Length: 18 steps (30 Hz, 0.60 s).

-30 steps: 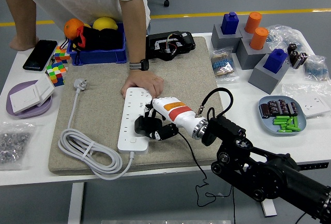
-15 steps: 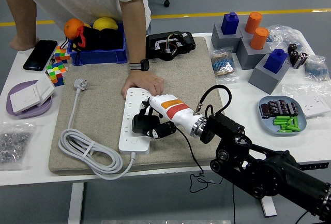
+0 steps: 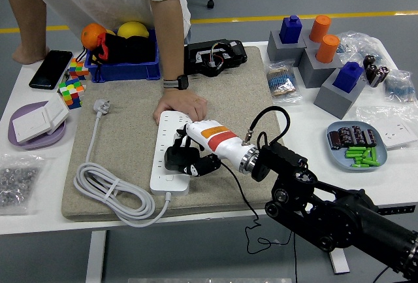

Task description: Press the white button,pick up the black plug,place it near the board,insert it into the board

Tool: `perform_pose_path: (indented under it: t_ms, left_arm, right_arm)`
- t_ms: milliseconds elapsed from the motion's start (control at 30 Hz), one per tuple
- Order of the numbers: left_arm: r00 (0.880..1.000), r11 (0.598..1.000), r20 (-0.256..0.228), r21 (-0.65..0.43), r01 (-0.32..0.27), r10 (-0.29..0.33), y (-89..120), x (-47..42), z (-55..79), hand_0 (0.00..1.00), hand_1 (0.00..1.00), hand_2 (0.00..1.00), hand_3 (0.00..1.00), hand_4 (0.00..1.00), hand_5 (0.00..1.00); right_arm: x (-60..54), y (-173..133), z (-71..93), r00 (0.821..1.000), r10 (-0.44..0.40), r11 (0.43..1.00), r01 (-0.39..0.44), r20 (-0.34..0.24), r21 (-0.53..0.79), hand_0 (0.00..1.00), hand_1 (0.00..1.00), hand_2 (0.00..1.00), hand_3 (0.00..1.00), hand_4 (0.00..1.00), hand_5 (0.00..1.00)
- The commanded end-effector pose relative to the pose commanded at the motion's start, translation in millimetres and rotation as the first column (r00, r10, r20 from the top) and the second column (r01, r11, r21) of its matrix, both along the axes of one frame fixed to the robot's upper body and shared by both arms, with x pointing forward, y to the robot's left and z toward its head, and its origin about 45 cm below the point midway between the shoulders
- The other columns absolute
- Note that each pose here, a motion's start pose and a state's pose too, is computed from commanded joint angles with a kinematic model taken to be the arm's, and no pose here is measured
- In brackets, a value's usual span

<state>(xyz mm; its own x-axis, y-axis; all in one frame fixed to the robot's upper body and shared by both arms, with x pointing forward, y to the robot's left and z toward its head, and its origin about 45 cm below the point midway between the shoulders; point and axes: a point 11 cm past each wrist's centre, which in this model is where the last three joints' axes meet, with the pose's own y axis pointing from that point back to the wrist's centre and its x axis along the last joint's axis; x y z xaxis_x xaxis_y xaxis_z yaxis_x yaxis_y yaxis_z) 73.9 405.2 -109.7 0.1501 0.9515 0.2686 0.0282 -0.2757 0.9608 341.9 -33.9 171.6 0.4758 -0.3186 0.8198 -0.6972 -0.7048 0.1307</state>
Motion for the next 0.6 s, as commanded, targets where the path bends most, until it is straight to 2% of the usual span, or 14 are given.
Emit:
perform_pose_path:
  t_ms: [600]
  left_arm:
    - [1.000,1.000,0.004,-0.003,-0.009,0.009,-1.1,-0.1,-0.4,0.650,0.641,0.631,0.670,0.510,0.089]
  right_arm:
    - [2.7,-4.5,-5.0,1.000,-0.005,1.000,0.005,-0.007,-0.022,0.295,0.397,0.420,0.475,0.842,0.002]
